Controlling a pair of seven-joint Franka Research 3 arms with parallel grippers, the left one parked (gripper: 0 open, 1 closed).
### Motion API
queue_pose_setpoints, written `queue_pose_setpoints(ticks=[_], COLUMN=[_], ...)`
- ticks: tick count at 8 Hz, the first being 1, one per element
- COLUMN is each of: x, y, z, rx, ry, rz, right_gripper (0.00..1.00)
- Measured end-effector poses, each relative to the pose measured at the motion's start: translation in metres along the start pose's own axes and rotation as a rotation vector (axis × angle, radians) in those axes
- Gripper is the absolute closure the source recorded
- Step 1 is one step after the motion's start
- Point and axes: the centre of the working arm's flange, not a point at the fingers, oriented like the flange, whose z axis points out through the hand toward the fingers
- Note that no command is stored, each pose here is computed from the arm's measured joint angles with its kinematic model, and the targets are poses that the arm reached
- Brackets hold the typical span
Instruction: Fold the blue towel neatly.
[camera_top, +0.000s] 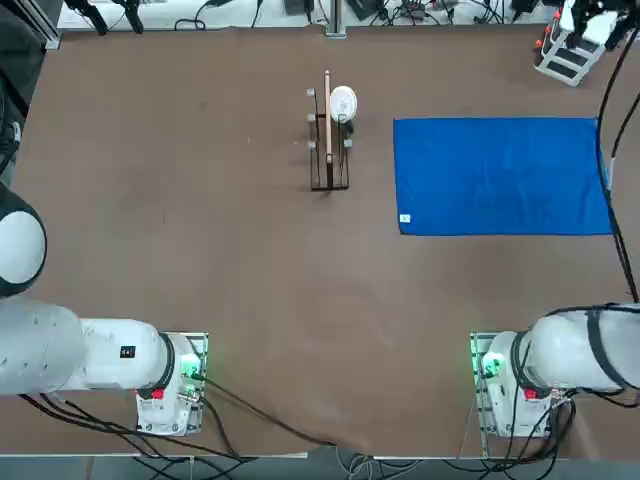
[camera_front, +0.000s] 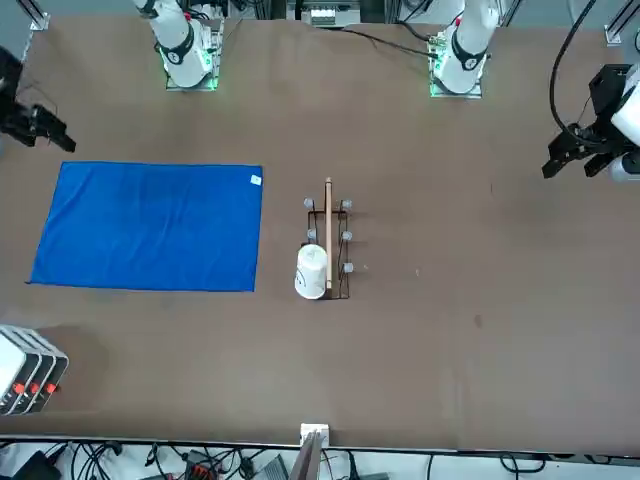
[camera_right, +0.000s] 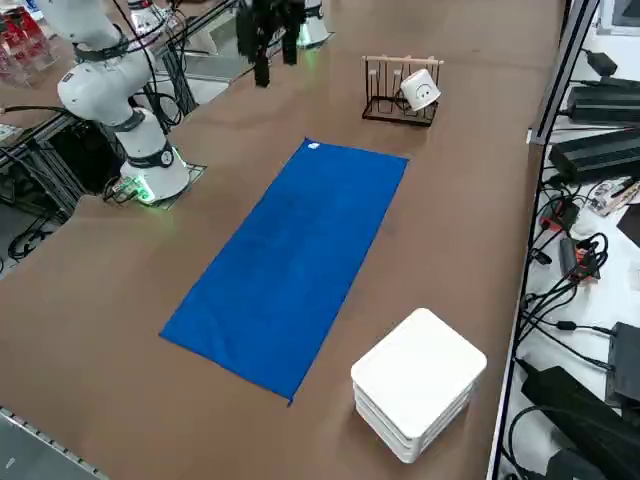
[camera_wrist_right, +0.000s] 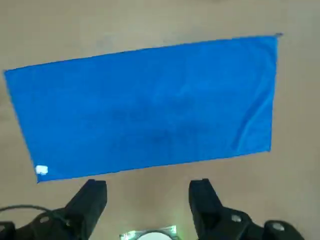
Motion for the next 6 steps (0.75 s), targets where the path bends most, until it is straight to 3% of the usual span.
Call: queue_pose_setpoints(ticks=[2, 6], x=[0.020, 0.019], y=[0.066, 0.192], z=[0.059, 0.186], rx=[0.013, 0.040], ry=[-0.008, -0.032], rz=[0.111, 0.334], right_gripper=[0.00, 0.00])
